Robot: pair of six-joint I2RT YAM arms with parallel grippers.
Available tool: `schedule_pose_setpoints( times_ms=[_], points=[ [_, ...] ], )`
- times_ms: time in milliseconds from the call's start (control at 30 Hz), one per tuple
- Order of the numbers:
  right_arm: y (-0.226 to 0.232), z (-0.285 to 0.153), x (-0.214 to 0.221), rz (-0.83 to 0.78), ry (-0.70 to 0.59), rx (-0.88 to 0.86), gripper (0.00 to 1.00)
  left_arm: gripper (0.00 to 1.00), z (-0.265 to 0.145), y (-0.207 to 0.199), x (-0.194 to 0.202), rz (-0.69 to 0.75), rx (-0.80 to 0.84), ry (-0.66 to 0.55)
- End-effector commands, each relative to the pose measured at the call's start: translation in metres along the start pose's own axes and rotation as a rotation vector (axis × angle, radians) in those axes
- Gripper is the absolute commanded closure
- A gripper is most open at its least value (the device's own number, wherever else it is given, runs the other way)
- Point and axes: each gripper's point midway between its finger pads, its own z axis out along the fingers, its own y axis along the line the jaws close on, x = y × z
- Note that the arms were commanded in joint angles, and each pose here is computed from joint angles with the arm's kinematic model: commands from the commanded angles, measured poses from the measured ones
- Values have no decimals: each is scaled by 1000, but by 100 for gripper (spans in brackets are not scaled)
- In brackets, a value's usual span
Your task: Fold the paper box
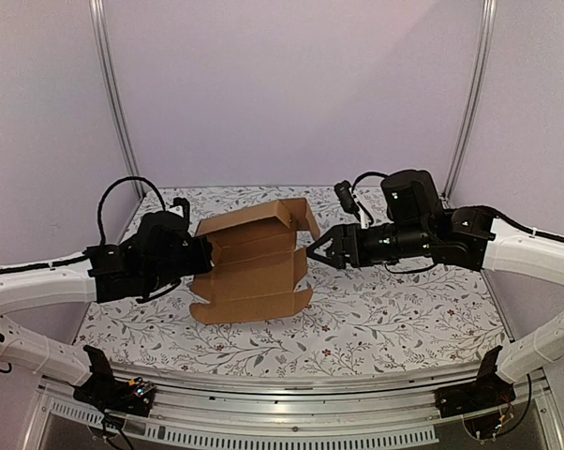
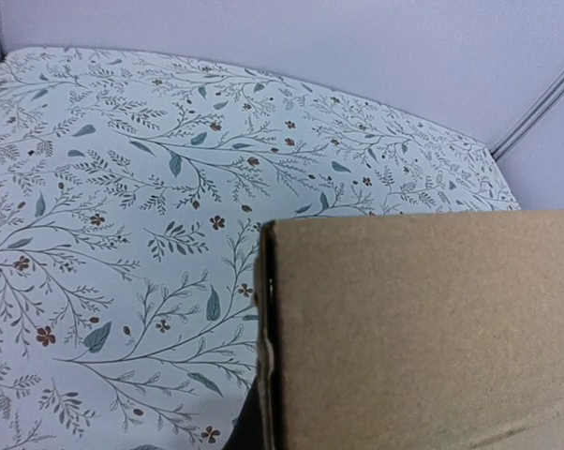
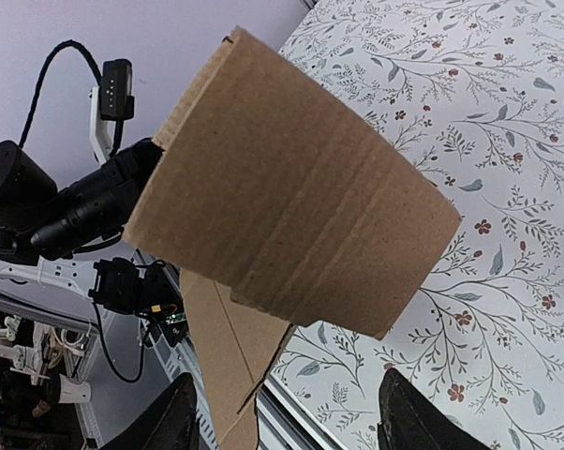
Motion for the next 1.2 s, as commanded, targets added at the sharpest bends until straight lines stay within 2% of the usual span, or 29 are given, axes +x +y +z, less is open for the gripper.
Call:
schedule_pose_setpoints(
  times_ms=[0, 467, 800, 967, 1167],
  points=[
    [5, 10, -8, 72, -7, -5, 37, 100, -5, 9, -15, 34, -38, -50],
    [4, 40, -4, 177, 19, -35, 48, 100, -8, 5, -22, 34, -23, -66],
    [1, 44, 5, 211, 29, -61, 71, 100, -9, -2, -22, -24, 16, -50],
    [-2, 40, 8, 210, 25, -54, 78, 100, -10, -6, -22, -51, 38, -40],
    [-4, 32, 10, 204, 8, -56, 91, 100, -11, -7, -21, -95, 62, -25]
  ],
)
